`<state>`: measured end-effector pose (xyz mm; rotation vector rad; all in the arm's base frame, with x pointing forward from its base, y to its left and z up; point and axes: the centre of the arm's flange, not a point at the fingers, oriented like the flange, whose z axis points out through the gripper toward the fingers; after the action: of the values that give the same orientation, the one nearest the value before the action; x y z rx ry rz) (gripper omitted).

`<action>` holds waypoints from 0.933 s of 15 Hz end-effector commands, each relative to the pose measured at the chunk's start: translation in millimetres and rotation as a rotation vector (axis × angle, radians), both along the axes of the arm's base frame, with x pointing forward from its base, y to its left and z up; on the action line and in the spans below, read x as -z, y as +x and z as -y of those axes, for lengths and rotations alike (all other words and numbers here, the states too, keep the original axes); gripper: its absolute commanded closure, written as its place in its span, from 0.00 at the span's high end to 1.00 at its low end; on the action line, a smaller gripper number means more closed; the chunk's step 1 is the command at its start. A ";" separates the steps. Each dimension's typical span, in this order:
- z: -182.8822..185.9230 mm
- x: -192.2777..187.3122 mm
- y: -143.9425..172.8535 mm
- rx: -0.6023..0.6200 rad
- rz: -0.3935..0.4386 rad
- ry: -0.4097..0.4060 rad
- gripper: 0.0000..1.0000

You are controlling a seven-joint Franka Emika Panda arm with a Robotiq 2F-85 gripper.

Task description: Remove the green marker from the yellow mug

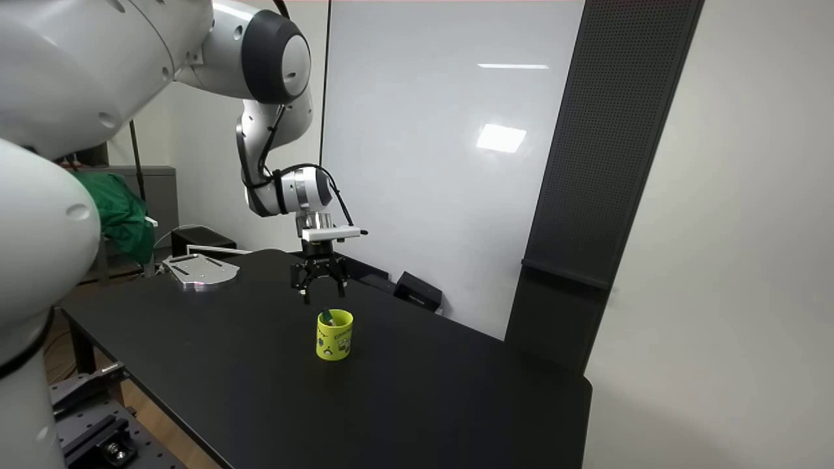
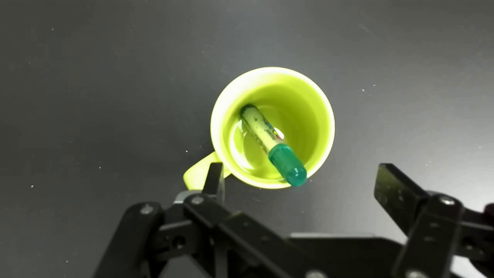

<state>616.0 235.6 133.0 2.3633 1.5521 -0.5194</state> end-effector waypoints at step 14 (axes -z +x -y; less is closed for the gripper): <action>-0.6 25.7 -4.9 0.000 -0.020 -0.022 0.74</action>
<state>608.0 234.8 111.6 2.3548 1.5649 -0.5622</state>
